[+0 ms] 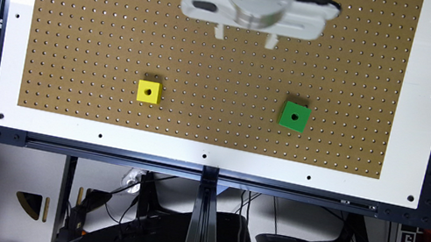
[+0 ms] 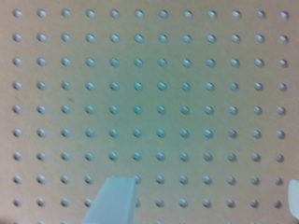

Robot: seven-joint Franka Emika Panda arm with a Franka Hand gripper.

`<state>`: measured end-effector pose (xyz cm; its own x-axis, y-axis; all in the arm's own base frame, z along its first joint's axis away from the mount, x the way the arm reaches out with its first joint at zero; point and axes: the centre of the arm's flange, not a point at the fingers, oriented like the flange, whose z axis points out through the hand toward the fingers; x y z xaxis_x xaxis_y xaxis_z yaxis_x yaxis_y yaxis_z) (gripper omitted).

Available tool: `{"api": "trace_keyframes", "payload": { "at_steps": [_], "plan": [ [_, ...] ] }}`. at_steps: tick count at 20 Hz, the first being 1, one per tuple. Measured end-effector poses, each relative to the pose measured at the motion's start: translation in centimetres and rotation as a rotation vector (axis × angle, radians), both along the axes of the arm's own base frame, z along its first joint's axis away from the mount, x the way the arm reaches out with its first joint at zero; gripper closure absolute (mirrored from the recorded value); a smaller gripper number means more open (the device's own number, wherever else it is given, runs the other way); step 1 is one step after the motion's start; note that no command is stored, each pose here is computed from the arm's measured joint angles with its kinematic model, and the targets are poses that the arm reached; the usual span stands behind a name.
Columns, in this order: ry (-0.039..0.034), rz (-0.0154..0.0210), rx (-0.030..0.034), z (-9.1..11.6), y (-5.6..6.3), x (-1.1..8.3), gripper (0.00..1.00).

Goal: Pick up green block.

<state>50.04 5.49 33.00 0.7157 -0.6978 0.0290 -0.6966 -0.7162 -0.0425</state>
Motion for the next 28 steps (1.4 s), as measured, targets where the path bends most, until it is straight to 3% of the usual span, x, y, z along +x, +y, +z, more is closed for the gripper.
{"api": "trace_keyframes", "payload": {
  "at_steps": [4,6,8,10,15,18,21,26,28],
  "plan": [
    [-0.0047,0.0082,0.0212,-0.9,2.2,3.85,0.00],
    [-0.0059,0.0108,0.0332,-1.4,4.0,5.21,0.00],
    [-0.0073,0.0113,0.0402,-1.6,5.7,6.00,0.00],
    [-0.0086,0.0120,0.0462,-1.7,6.8,6.36,0.00],
    [-0.0162,0.0181,0.0550,-1.3,8.1,6.51,0.00],
    [-0.0207,0.0181,0.0656,-1.0,9.9,6.43,0.00],
    [-0.0238,0.0179,0.0723,-0.9,11.2,6.59,0.00],
    [-0.0236,0.0188,0.0821,-1.3,11.7,7.53,0.00],
    [-0.0184,0.0185,0.0828,-1.6,11.8,7.62,0.00]
  ]
}}
